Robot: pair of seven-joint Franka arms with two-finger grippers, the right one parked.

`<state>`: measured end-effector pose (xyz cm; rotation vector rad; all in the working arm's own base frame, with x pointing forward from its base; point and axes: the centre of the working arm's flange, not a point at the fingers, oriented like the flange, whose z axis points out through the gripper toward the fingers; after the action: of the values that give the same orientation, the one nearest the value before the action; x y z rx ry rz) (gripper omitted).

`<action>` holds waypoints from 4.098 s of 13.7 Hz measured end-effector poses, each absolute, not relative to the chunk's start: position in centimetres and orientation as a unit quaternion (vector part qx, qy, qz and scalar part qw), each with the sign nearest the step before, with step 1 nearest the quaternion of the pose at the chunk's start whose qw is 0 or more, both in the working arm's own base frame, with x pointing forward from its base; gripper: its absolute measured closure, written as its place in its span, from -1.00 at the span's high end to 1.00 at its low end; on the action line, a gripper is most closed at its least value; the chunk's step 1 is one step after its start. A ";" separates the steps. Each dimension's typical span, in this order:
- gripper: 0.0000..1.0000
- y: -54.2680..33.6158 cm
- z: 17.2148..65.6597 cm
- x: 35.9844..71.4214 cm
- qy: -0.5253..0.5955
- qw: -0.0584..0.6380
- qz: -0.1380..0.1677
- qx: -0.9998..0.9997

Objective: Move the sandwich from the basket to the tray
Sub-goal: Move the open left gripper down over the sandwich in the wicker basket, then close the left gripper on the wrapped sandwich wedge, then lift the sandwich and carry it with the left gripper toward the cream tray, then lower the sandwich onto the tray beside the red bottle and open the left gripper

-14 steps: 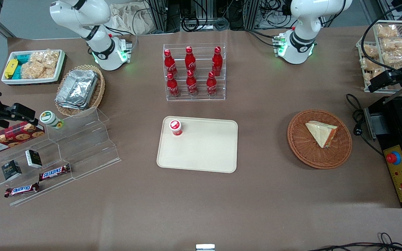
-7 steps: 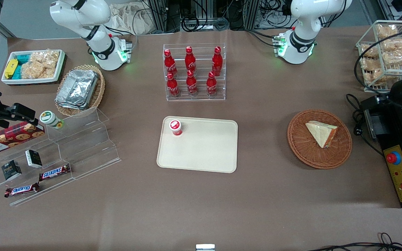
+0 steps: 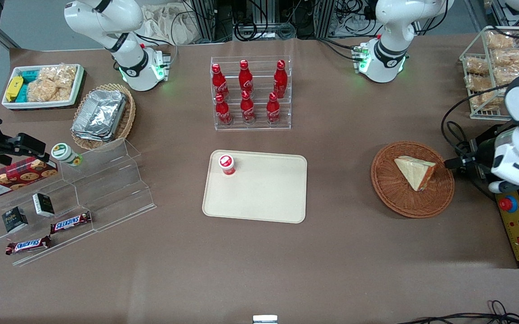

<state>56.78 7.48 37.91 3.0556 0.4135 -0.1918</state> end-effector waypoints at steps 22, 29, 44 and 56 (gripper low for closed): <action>-0.37 6.2 27.2 56.9 0.144 0.050 -0.073 0.986; -0.36 -1.5 46.0 57.1 0.070 0.035 -0.026 0.997; -0.35 -35.8 51.4 48.8 0.054 -0.030 -0.003 0.998; -0.33 -42.0 27.4 56.6 -0.008 -0.011 -0.019 1.000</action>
<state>56.59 -42.00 27.36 3.1638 -0.0265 -0.0614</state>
